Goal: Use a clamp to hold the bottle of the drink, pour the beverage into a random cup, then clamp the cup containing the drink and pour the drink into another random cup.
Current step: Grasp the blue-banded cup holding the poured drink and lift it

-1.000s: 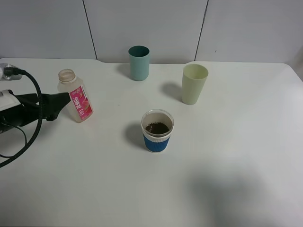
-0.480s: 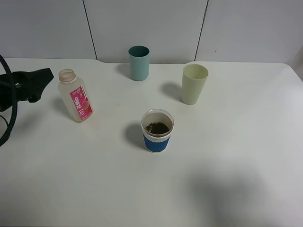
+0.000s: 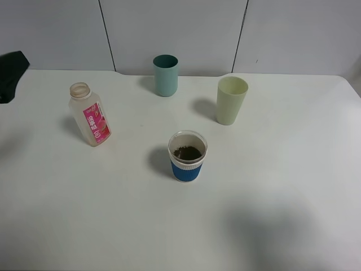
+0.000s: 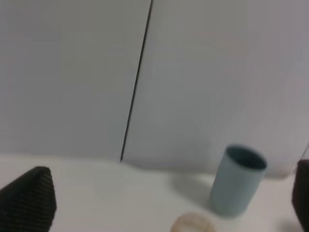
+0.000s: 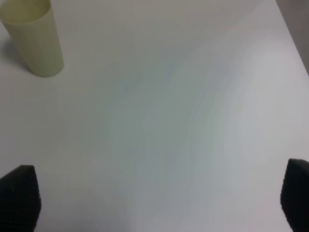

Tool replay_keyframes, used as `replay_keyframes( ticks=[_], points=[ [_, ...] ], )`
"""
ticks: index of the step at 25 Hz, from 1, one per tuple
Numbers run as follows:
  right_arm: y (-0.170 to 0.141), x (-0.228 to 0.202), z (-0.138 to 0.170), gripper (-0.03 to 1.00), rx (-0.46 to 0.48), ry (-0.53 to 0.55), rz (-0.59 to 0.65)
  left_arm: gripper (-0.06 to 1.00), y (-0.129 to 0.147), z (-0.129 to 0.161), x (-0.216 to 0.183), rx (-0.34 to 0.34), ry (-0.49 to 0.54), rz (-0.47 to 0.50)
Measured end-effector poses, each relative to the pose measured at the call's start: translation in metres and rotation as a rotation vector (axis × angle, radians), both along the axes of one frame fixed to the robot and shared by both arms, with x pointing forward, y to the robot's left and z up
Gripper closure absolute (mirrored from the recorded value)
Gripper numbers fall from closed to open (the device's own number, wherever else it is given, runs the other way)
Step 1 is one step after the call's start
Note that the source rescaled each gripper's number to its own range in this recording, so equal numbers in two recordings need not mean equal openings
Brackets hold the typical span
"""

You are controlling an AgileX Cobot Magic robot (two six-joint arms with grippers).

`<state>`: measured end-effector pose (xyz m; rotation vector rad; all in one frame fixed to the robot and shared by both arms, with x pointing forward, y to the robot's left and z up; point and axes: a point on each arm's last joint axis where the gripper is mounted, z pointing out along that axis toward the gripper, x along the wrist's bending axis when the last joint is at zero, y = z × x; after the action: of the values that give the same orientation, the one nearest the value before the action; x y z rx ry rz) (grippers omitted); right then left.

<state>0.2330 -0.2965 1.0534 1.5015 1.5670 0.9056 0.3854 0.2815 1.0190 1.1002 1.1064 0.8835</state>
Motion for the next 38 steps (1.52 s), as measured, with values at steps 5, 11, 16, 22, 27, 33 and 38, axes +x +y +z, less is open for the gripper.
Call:
replay_keyframes(
  ticks=[5, 11, 16, 22, 27, 33, 38],
  points=[
    [0.000, 0.000, 0.000, -0.03, 0.000, 0.000, 0.000, -0.05, 0.002, 0.031, -0.011, -0.028, -0.153, 0.020],
    [0.000, 0.000, 0.000, -0.03, 0.000, 0.000, 0.000, -0.05, 0.003, 0.071, -0.013, -0.039, -0.292, 0.026],
    [0.000, 0.000, 0.000, -0.03, 0.000, 0.000, 0.000, -0.05, 0.009, 0.099, -0.009, -0.022, -0.214, 0.102],
    [0.000, 0.000, 0.000, -0.03, 0.000, 0.000, 0.000, -0.05, 0.024, 0.107, -0.030, 0.094, 0.040, 0.274],
    [0.000, 0.000, 0.000, -0.03, 0.000, 0.000, 0.000, -0.05, 0.027, 0.106, -0.063, 0.208, 0.121, 0.307],
    [0.000, 0.000, 0.000, -0.03, 0.000, 0.000, 0.000, -0.05, 0.020, 0.087, -0.098, 0.261, 0.279, 0.214],
    [0.000, 0.000, 0.000, -0.03, 0.000, 0.000, 0.000, -0.05, 0.018, 0.077, -0.122, 0.242, 0.331, 0.193]
  ],
)
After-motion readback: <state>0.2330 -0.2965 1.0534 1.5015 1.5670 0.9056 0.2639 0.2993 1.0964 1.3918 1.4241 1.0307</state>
